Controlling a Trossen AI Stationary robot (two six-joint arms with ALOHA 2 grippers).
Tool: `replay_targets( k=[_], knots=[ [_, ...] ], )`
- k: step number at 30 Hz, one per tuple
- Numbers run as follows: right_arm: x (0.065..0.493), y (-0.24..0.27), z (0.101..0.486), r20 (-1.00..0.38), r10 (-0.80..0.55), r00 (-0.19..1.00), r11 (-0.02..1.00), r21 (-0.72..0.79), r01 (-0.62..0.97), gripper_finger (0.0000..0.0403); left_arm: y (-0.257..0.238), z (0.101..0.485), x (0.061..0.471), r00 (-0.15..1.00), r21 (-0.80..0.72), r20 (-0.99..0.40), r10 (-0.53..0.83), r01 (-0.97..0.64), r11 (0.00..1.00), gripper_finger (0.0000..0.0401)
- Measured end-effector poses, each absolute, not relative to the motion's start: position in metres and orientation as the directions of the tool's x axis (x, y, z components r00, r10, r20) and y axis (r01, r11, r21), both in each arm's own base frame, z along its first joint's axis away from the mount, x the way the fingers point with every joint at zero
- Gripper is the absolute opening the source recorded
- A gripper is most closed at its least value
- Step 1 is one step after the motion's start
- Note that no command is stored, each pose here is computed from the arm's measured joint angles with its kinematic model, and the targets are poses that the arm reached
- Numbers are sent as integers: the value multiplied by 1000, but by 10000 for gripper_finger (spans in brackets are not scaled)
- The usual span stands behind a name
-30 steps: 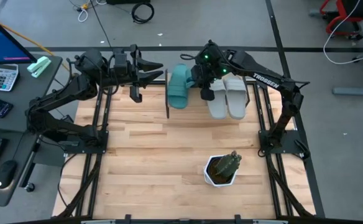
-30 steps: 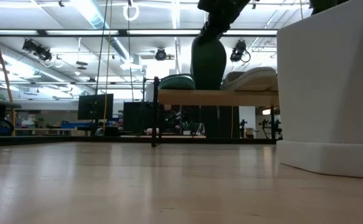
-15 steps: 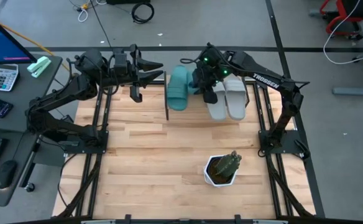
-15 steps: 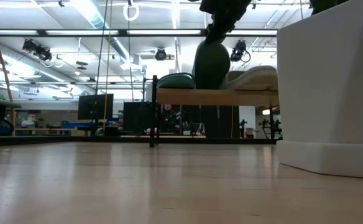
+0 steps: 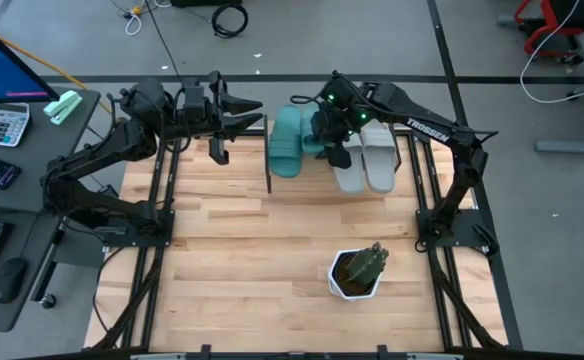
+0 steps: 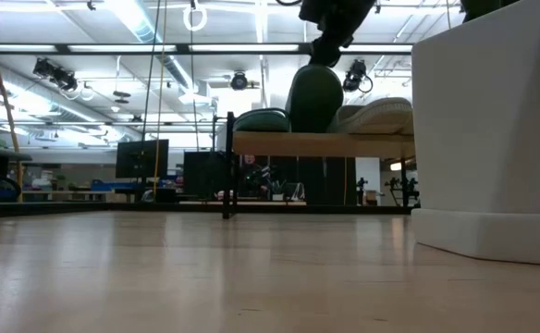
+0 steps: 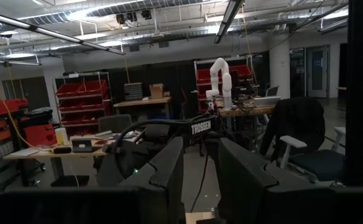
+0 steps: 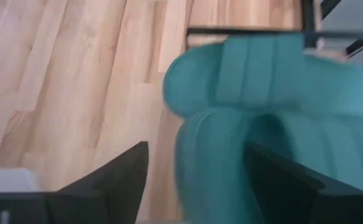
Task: Pick and place slides into the shelf
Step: Put the green slipper on the shelf
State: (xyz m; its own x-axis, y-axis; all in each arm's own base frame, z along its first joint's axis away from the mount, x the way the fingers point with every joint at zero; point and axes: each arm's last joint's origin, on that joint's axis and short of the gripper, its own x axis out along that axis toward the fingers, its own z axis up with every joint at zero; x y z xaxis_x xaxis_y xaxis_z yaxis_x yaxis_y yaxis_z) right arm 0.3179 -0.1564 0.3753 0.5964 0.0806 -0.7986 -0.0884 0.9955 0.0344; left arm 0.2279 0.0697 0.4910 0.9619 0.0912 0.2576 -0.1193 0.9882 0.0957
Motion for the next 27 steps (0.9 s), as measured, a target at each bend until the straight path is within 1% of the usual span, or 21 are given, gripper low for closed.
replay_targets(
  k=[2, 6, 12, 15, 18, 27],
  knots=[
    [315, -155, 376, -811, 80, 580, 996, 39, -83, 279, 70, 491, 228, 962, 96, 258, 91, -120, 988, 107],
    [306, -150, 389, -789, 57, 612, 998, 25, -62, 293, 70, 491, 228, 962, 115, 258, 92, -125, 986, 107],
    [290, -143, 408, -769, -16, 639, 999, -30, -11, 288, 70, 491, 228, 962, 120, 258, 93, -127, 985, 107],
    [277, -140, 417, -777, -95, 623, 995, -94, 34, 280, 70, 491, 228, 962, 120, 258, 93, -127, 985, 107],
    [265, -144, 420, -796, -149, 587, 989, -121, 87, 276, 70, 491, 228, 962, 120, 258, 92, -127, 985, 107],
    [241, -173, 413, -852, -204, 482, 972, -116, 206, 275, 70, 491, 228, 962, 120, 257, 92, -126, 985, 107]
  ],
)
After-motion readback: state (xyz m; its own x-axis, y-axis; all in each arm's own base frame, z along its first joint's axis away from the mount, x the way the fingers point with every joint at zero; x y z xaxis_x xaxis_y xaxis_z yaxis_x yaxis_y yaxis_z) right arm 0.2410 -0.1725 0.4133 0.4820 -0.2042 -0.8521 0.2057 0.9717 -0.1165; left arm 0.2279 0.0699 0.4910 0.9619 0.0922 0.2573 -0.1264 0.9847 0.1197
